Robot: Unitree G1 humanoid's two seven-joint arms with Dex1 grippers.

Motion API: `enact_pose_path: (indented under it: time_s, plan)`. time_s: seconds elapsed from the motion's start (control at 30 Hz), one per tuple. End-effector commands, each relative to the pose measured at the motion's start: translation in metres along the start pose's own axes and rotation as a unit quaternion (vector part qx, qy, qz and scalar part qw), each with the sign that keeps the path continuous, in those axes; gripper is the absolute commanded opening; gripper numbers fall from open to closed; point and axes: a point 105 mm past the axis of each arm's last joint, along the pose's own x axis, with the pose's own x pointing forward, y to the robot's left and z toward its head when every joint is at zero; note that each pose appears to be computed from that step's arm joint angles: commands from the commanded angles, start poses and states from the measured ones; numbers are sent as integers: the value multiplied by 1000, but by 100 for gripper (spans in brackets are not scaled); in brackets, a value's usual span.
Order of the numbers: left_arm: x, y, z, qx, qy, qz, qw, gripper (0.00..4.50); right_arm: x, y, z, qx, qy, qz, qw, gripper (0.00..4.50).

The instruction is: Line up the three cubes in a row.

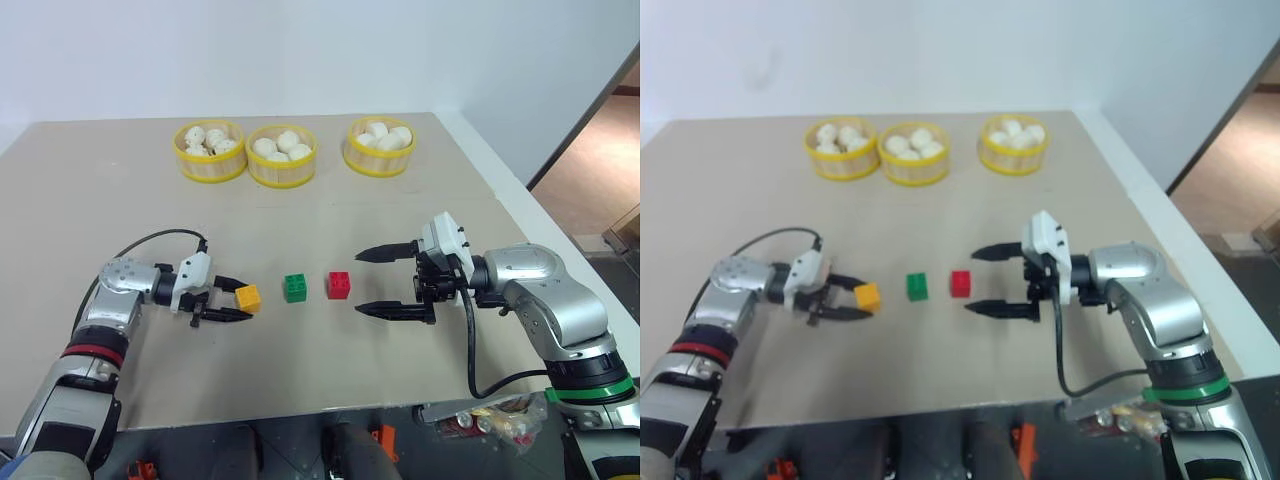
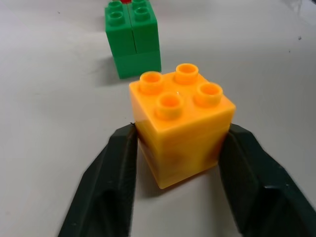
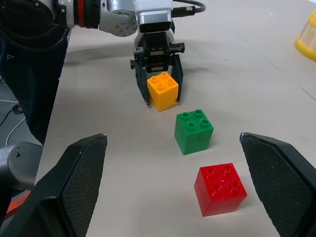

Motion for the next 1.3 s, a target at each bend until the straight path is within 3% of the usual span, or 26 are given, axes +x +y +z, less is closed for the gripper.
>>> enact_pose_path:
  time_s: [0.03,0.1,0.57,0.87,1.1,1.2,1.3]
  plan:
    - [-3,-5,-7,6,33,-28,999,382,-3,-1,14,-26,-10,-1,1000,450]
    - [-3,-5,-7,12,38,-31,999,448,-3,-2,14,-25,-10,0,1000,450]
    - [-20,-11,2,28,36,-18,999,448,1,-4,13,-25,-11,2,1000,450]
    - [-28,2,23,-2,-28,77,997,448,2,-6,13,-24,-13,4,1000,450]
    - [-52,7,59,-19,-66,144,987,448,-5,-10,23,-16,-32,-7,999,450]
    - [-69,11,75,-39,-86,199,975,448,-10,-13,36,2,-65,-25,998,450]
    - [-94,34,82,-58,-113,322,938,448,-17,-26,41,-9,-79,-76,994,450]
